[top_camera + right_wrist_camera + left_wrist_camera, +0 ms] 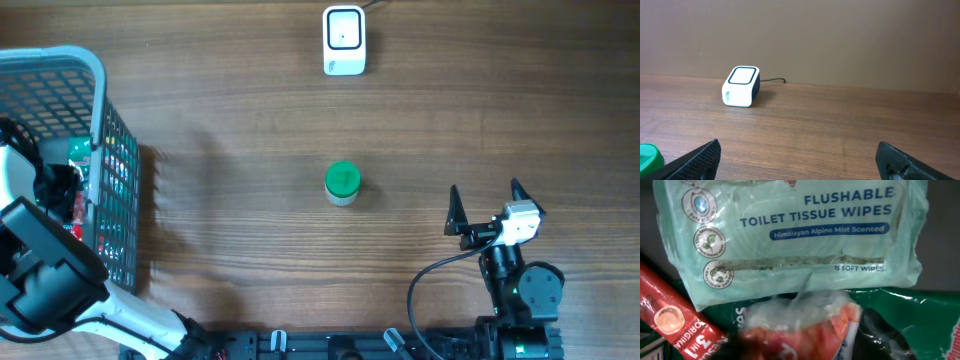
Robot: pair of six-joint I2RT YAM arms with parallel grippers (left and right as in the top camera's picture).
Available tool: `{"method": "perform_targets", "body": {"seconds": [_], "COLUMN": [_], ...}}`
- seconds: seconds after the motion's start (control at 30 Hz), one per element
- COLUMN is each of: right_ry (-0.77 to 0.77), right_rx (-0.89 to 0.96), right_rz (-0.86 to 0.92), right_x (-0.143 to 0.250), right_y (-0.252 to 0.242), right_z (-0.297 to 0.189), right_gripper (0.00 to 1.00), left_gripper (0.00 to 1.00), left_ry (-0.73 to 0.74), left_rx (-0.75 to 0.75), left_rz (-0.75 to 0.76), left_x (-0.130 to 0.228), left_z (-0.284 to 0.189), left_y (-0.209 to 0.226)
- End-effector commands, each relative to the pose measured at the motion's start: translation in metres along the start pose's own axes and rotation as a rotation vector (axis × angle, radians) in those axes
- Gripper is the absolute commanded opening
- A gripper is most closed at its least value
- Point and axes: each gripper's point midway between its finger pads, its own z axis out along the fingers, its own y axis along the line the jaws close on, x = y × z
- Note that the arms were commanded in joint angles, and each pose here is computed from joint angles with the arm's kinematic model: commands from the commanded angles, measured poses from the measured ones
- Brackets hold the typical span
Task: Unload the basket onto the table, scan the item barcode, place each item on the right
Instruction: 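Move the left gripper back into the basket and grasp a red snack pack, then carry the red snack pack out and place it beside the jar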
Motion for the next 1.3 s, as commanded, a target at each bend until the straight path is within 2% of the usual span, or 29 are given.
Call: {"method": "perform_targets", "body": {"seconds": [0.0, 0.17, 0.43, 0.6, 0.77, 0.9, 1.03, 1.07, 1.1, 1.13, 1.27], "right_ry": [-0.005, -0.005, -0.005, -0.005, -0.005, -0.005, -0.005, -0.005, -0.005, -0.005, -0.005], "right_rx": [0.010, 0.010, 0.010, 0.010, 0.010, 0.010, 0.010, 0.010, 0.010, 0.010, 0.010], "right_rz": [0.010, 0.010, 0.010, 0.010, 0.010, 0.010, 0.010, 0.010, 0.010, 0.010, 0.010], "right_x": [-0.001, -0.001, -0.001, -0.001, -0.001, -0.001, -0.001, -0.001, -0.001, -0.001, -0.001], "right_y": [-0.002, -0.002, -0.002, -0.002, -0.002, -0.002, -0.002, -0.002, -0.002, -0.002, -0.002], "right_z": [0.000, 0.000, 0.000, 0.000, 0.000, 0.000, 0.000, 0.000, 0.000, 0.000, 0.000], "right_gripper": [1.00, 1.00, 1.00, 1.00, 1.00, 1.00, 1.00, 1.00, 1.00, 1.00, 0.99], "left_gripper": [0.37, 0.37, 0.37, 0.38, 0.38, 0.40, 0.41, 0.41, 0.41, 0.41, 0.41], "left_ry": [0.016, -0.005, -0.084, -0.131, -0.163, -0.198, -0.192, -0.178, -0.159, -0.148, -0.055], "left_rx": [-0.037, -0.020, 0.068, 0.228, 0.470, 0.595, 0.708, 0.736, 0.768, 0.773, 0.693], "left_rz": [-0.003, -0.007, -0.026, -0.040, -0.002, 0.101, 0.272, 0.345, 0.498, 0.565, 0.872], "left_x": [0.002, -0.008, -0.028, -0.022, 0.003, 0.039, 0.087, 0.107, 0.144, 0.161, 0.246], "left_z": [0.005, -0.020, -0.107, -0.177, -0.246, -0.287, -0.313, -0.317, -0.322, -0.322, -0.295], "left_y": [0.009, 0.004, 0.003, 0.007, 0.008, 0.000, -0.033, -0.046, -0.064, -0.071, -0.086]}}
